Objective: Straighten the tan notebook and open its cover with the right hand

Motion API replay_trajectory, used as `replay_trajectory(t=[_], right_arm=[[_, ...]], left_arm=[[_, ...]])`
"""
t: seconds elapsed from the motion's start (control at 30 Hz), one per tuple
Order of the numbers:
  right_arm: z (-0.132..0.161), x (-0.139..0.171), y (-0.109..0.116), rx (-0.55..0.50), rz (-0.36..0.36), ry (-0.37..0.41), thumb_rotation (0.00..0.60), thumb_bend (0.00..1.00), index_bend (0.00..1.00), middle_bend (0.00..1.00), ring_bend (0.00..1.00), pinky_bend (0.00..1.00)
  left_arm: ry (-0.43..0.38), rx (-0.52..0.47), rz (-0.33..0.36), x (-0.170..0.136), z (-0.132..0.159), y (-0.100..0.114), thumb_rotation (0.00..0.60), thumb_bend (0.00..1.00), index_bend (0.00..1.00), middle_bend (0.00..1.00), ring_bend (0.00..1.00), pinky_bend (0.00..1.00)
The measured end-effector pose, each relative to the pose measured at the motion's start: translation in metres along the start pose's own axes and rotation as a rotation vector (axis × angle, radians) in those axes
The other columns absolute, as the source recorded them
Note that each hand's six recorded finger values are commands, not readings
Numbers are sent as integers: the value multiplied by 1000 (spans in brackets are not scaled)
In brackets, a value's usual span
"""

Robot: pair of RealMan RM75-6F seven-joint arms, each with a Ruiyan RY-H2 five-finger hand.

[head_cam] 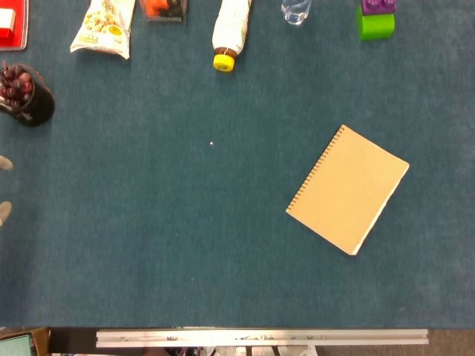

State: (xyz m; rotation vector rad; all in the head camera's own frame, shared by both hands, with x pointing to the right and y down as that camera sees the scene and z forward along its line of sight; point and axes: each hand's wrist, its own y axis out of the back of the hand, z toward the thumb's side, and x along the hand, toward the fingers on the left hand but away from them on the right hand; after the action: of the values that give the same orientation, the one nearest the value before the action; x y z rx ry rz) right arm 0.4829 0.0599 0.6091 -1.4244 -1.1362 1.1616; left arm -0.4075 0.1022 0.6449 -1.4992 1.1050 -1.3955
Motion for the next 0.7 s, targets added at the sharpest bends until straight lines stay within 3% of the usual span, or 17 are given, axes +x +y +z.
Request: replay_trajectory(t=[0.47, 0.7], right_arm=[[1, -1, -1, 7, 2, 4, 600, 1, 668, 444, 356, 574], [1, -2, -7, 14, 21, 5, 600, 2, 615, 418, 349, 573]], left_arm=[[23, 7, -55, 1, -1, -5, 600, 173, 384, 382, 461, 298], [37, 13, -69, 0, -3, -4, 600, 173, 394, 383, 461, 299]])
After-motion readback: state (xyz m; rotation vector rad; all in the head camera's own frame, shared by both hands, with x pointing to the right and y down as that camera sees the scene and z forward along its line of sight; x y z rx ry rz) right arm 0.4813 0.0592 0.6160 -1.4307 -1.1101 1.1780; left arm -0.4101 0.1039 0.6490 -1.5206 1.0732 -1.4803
